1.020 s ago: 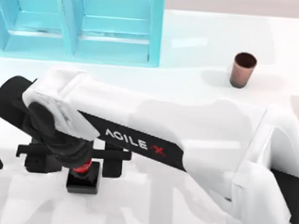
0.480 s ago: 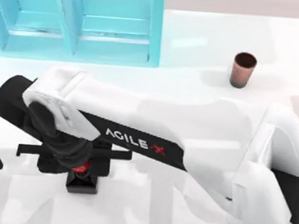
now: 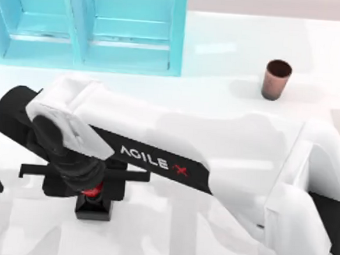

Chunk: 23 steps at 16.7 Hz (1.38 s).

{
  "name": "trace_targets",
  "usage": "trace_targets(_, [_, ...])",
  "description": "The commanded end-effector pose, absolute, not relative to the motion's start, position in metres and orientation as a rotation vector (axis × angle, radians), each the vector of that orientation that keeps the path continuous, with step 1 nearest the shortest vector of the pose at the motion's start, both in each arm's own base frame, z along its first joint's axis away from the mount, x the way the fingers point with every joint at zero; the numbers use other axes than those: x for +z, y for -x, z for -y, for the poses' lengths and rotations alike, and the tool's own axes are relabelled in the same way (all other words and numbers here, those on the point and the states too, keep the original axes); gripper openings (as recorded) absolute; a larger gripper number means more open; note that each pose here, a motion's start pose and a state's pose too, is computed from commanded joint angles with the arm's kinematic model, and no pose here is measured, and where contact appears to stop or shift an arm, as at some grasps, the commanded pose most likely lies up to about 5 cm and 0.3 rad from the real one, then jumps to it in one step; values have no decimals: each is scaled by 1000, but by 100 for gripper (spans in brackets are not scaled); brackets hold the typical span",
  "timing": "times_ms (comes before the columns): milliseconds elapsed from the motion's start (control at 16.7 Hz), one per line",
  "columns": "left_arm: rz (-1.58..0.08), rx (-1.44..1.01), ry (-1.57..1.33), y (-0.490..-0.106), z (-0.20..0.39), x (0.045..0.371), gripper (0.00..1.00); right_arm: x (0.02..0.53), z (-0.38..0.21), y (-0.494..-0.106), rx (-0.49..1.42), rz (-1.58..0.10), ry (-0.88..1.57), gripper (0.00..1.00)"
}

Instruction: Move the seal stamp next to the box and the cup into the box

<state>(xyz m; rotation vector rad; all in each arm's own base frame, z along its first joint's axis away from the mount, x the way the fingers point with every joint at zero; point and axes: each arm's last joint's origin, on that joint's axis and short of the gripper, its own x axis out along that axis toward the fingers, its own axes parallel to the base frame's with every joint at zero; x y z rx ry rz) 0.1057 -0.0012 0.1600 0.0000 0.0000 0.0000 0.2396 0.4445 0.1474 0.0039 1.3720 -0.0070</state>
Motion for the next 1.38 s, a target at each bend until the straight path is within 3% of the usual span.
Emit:
trace_targets(240, [0,0,0,-106,1,160,100,164,-428,-244,-15,-1375,-6,0])
trace_targets(600, [0,0,0,-106,1,160,100,238,-363,-241,0,-1362,-20,0])
trace_targets(1140, [0,0,0,-106,1,160,100,248,-343,-237,0,-1372,6,0])
trace_targets(1380, [0,0,0,-106,1,160,100,262,-298,-244,30,-1377,50,0])
